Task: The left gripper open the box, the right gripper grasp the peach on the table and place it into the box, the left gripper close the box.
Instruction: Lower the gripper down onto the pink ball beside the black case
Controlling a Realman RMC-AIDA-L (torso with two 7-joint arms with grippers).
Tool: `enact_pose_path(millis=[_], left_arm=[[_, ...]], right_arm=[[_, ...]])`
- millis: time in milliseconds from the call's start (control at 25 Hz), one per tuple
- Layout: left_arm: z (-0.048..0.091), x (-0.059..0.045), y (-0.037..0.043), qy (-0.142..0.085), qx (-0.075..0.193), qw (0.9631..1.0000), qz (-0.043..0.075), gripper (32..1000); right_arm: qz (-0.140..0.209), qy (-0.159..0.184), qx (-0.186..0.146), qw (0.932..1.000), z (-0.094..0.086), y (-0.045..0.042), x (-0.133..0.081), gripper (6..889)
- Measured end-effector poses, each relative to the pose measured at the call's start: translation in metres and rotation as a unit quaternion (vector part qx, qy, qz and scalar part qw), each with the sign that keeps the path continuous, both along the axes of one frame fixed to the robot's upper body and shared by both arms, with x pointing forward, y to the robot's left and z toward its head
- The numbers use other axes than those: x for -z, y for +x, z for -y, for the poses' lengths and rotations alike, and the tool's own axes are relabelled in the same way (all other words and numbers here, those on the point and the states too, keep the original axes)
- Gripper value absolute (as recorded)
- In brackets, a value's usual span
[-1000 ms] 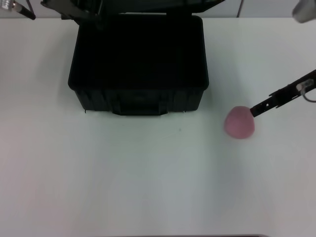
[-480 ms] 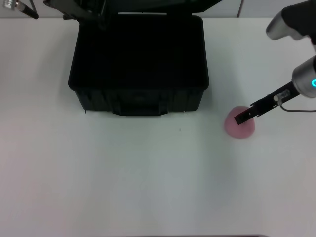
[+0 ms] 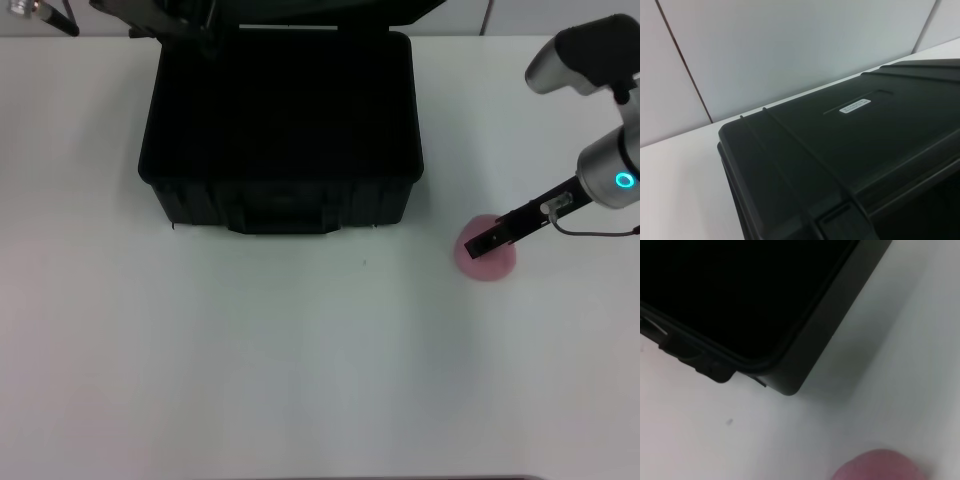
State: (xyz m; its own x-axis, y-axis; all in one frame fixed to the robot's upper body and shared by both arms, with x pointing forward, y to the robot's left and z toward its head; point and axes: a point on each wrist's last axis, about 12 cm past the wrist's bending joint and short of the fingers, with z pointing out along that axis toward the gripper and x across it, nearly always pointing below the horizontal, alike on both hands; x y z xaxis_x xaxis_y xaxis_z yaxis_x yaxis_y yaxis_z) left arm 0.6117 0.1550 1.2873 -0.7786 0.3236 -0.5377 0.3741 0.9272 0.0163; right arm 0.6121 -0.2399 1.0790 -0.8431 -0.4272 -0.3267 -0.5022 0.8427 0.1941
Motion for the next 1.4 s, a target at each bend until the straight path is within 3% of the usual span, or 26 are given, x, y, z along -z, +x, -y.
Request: enact_pose_path(millis=[560,1320,1400], left_arm=[[0.003,-0.002,0.0001,0.0,0.004,1.0,0.002,383],[0.003,-0.001,0.0002,0.0,0.004,1.0,0.002,383],[0.003,-0.001,0.0002,0.0,0.004,1.0,0.001,383]], right_arm=[[0.003,-0.006,0.003,1.0,-0.003,-0.0024,0.017,698],[-0.004,-0.006,0.006,1.0,-0.002,-0.0041,0.018,691],[-0.005,-0.005,0.006,1.0,-0.002,-0.0041,0.018,631]])
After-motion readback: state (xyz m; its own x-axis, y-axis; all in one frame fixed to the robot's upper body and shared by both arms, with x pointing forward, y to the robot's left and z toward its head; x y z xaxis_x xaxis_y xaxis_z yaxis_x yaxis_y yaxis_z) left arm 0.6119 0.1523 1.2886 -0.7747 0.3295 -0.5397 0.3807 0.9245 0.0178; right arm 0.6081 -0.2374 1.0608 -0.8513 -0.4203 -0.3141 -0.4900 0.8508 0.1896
